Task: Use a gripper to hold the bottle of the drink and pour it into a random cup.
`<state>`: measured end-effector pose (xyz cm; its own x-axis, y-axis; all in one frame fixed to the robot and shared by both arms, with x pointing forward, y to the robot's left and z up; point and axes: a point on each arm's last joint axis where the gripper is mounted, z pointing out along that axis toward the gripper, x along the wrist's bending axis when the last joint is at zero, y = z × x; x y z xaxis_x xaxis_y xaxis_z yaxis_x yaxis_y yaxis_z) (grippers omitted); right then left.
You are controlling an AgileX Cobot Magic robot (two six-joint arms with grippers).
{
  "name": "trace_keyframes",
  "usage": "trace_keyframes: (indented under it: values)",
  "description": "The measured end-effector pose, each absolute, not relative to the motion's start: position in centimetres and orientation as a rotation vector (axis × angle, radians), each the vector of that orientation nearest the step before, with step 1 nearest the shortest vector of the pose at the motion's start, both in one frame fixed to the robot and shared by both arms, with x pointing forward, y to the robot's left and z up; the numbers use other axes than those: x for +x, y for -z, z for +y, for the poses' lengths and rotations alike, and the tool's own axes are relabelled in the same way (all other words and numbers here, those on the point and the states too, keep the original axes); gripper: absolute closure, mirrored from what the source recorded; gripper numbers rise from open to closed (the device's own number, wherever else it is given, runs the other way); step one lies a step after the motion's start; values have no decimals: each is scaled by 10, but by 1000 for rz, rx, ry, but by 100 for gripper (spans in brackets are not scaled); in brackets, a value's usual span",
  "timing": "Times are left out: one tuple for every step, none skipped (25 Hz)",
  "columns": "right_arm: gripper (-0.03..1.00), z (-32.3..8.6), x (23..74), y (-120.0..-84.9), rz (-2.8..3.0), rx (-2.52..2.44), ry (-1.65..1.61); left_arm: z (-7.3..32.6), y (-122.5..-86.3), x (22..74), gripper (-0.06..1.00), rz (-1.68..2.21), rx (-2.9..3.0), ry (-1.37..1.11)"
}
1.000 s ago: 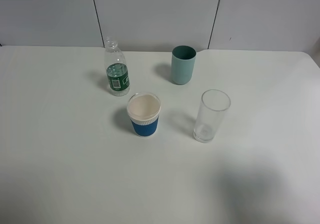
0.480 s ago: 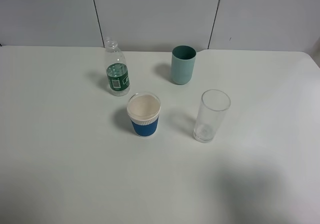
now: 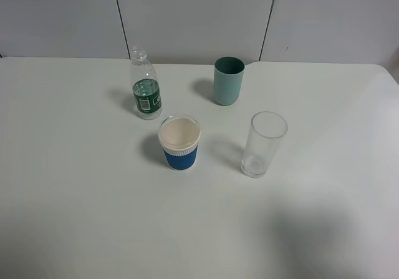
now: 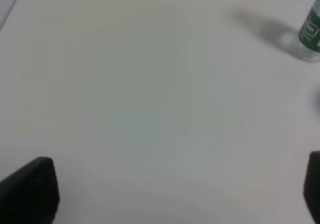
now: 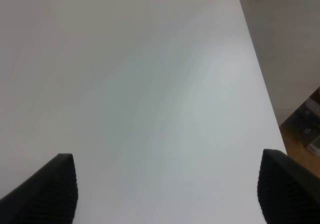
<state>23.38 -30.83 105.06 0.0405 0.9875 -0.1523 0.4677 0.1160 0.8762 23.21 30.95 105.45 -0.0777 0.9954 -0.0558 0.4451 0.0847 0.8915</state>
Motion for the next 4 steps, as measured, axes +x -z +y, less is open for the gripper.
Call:
trace_keyframes:
  values:
    - [23,-308,234,-1051,1553,1474,-780,309,-1055,232,-5,1626,1453,-944]
    - [23,-308,234,-1051,1553,1474,-780,309,-1055,232,-5,1626,1453,-944]
    - [23,-308,234,-1051,1553,1474,-780,309,-1055,232,-5,1626,1453,-944]
    - [23,-308,234,-1051,1553,1474,-780,309,-1055,232,-5,1626,1453,-944]
